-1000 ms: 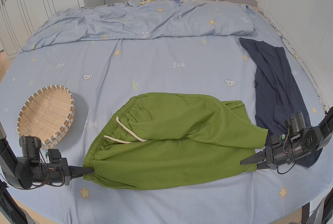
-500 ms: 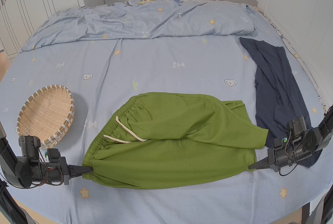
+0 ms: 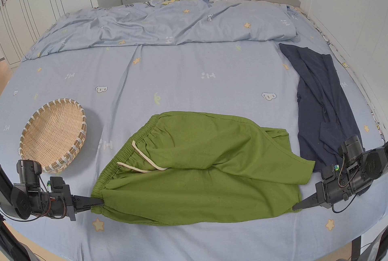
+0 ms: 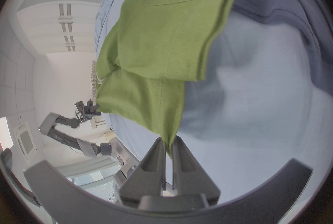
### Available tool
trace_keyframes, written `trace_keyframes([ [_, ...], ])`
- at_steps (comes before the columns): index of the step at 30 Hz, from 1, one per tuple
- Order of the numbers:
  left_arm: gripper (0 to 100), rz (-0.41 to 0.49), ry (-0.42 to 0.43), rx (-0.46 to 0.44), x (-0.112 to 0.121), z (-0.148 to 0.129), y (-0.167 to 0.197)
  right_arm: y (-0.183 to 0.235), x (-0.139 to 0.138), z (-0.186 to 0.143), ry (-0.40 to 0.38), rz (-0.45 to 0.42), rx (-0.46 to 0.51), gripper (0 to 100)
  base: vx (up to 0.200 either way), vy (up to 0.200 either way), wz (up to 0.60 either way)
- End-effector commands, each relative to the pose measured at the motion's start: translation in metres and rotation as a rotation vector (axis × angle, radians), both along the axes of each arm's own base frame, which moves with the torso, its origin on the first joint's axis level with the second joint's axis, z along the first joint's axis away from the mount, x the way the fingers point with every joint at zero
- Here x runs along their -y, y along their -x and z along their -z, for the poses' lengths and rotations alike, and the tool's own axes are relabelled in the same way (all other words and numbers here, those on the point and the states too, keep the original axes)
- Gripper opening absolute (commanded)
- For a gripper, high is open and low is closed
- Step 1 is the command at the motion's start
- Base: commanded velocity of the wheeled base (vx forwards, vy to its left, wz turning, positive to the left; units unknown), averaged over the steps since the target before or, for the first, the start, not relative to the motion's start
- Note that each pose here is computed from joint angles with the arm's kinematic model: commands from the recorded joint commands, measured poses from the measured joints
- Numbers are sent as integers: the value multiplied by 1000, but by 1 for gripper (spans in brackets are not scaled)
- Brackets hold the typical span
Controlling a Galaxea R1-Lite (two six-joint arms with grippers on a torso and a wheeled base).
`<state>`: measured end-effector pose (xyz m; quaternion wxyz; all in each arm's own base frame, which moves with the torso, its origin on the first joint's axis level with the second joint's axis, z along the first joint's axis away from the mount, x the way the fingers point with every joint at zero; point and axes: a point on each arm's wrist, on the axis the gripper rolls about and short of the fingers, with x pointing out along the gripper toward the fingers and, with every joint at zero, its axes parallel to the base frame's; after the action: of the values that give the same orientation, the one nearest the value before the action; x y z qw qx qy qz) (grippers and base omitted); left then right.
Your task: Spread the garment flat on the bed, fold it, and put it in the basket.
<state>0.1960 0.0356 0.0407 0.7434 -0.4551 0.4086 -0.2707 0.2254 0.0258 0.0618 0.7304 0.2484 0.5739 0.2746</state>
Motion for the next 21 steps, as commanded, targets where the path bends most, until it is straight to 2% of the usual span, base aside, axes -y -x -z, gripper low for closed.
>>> trace_keyframes([
  [1,0,-30,-14,38,-4,-12,7,20,-9,-12,20,-59,42,0,0,0,0],
  [8,0,-16,-74,44,-9,-3,21,40,-7,4,39,-66,-18,0,0,0,0],
  [9,0,-7,-127,46,-10,2,27,43,-5,8,40,-55,-18,0,0,0,0],
  [13,0,31,-237,36,-9,7,34,49,-3,15,41,-51,-21,0,0,0,0],
  [21,0,70,-240,6,-6,9,37,46,-3,28,74,-43,-38,0,0,0,0],
])
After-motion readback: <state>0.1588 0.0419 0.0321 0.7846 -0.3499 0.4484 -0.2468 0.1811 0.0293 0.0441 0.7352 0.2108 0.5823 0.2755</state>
